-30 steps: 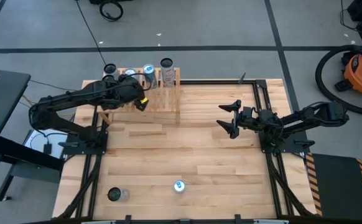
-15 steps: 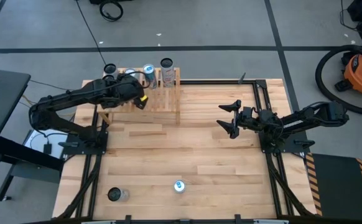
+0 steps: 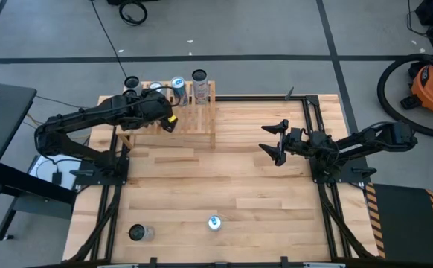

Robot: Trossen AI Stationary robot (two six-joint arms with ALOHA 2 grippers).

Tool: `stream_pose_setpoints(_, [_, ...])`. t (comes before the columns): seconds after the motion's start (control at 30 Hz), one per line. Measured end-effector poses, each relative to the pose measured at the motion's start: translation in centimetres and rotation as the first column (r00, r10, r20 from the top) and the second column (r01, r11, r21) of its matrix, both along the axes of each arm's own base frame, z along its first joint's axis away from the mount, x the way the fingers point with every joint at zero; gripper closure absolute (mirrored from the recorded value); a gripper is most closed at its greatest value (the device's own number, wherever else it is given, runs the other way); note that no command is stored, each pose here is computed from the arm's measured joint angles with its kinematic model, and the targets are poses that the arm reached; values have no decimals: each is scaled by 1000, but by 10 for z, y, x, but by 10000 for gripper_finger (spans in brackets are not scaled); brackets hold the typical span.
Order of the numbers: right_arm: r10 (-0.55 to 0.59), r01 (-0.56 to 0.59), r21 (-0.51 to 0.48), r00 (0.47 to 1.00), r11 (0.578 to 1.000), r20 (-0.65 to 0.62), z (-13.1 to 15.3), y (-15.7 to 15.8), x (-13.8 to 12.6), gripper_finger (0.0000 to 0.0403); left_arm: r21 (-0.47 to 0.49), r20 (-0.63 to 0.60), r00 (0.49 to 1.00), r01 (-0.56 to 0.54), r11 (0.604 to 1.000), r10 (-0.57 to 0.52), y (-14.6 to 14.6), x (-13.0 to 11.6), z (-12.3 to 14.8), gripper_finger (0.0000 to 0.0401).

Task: Place canned beverage on shelf
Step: Put the pink white soda can on the shelf aligned with the other pink white soda can

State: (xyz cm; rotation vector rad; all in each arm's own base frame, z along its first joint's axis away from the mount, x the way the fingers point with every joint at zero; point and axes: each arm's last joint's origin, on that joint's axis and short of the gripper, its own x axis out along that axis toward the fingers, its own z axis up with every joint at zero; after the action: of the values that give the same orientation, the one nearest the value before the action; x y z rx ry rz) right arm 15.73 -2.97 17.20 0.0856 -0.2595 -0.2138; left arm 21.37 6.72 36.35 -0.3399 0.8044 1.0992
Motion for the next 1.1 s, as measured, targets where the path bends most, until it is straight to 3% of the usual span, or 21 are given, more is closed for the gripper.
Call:
stream_pose_setpoints(0.9, [0, 0, 0, 1000, 1000, 0, 0, 0, 0, 17, 7, 6, 999, -44, 999, 44, 2, -2, 0, 81])
stream_pose_setpoints(1.1, [0, 0, 0, 1000, 1000, 0, 0, 0, 0, 17, 35, -36, 998, -52, 998, 54, 3, -5, 0, 10])
